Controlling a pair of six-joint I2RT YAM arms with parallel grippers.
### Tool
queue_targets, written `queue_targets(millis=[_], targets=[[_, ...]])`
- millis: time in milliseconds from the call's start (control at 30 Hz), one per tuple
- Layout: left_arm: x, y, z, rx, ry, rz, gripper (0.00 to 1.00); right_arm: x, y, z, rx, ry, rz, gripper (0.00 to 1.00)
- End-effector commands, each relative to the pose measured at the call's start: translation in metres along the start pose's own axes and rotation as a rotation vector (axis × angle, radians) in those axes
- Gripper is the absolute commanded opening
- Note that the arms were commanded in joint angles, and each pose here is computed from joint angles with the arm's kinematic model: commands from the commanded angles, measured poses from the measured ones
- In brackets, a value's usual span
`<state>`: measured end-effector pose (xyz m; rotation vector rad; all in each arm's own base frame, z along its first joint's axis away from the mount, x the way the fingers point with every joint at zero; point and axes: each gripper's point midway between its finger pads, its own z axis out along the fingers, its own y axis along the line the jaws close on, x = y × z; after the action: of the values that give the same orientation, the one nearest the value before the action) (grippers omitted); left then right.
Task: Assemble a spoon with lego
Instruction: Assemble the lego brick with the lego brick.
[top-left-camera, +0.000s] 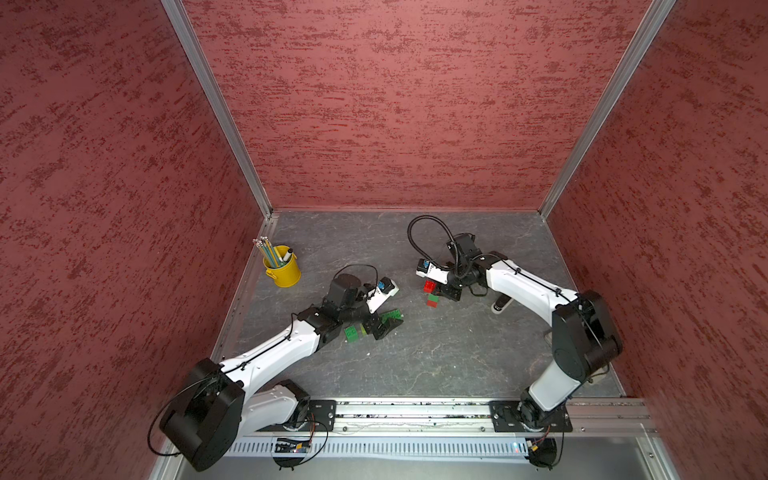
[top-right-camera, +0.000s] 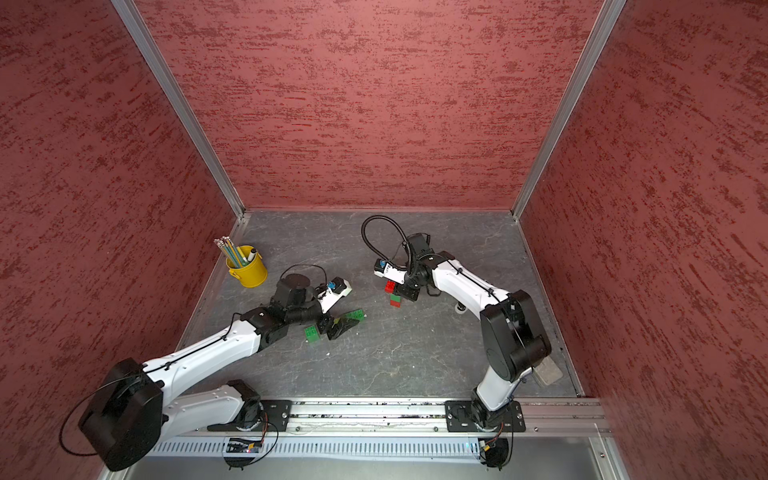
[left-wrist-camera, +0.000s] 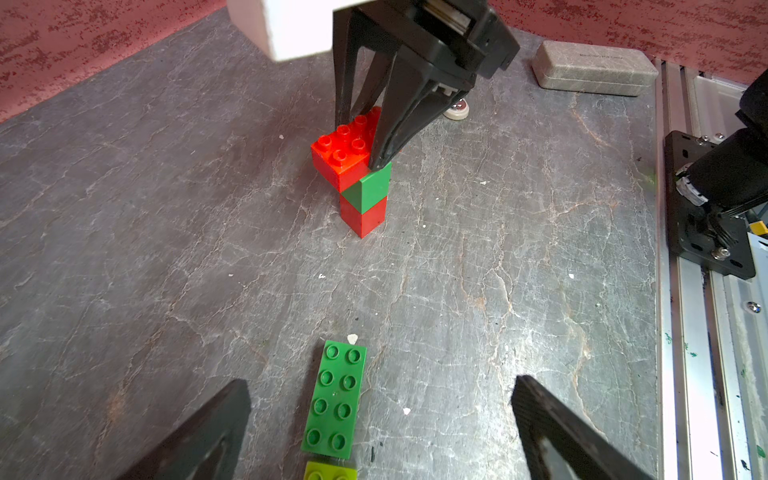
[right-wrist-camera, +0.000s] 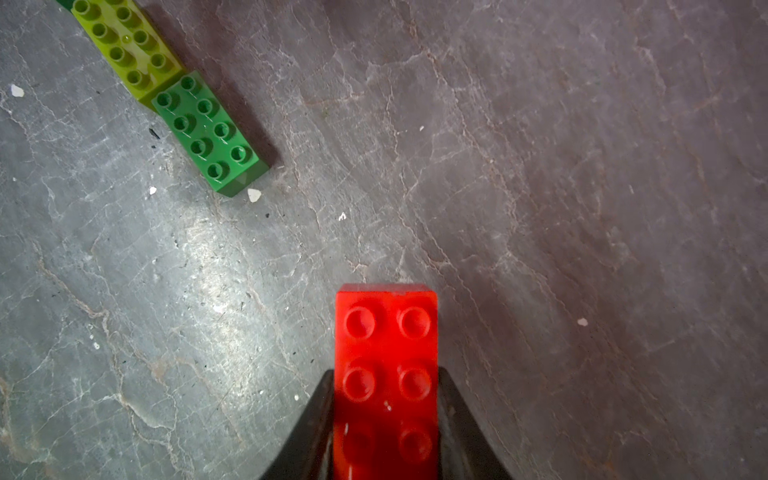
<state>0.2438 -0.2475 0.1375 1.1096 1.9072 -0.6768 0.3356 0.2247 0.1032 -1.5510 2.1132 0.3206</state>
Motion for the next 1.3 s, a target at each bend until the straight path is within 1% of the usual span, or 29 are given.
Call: queue_targets(millis=[0,133,333,433,567,833,1267], targets=[[-0.007,-0.001,-0.001,0.006,-0.020,0.014,1.00,0.002,0.003,-0.001,-0.002,-0.006,0.017,0.21],[-0.009,-0.001,-0.001,0.004,-0.024,0.016,1.00,-0.019,0.003,-0.012,-0.019,-0.081,0.014,0.22],[-0.009,-0.001,-0.001,0.008,-0.025,0.014,1.00,-0.018,0.000,-0.016,0.003,-0.071,0.010,0.22],[-0.008,-0.001,-0.002,0.006,-0.025,0.013,1.00,-0.012,-0.003,-0.017,0.022,-0.042,0.009,0.22],[-0.008,-0.002,-0.001,0.010,-0.025,0.012,1.00,-0.010,-0.004,-0.021,0.040,-0.045,0.007,0.22],[-0.007,-0.002,0.000,0.013,-0.024,0.010,1.00,0.000,0.002,-0.014,0.019,-0.011,0.015,0.22],[-0.006,-0.002,0.001,0.016,-0.020,0.008,1.00,0.005,0.003,-0.005,-0.003,0.004,0.023,0.22]])
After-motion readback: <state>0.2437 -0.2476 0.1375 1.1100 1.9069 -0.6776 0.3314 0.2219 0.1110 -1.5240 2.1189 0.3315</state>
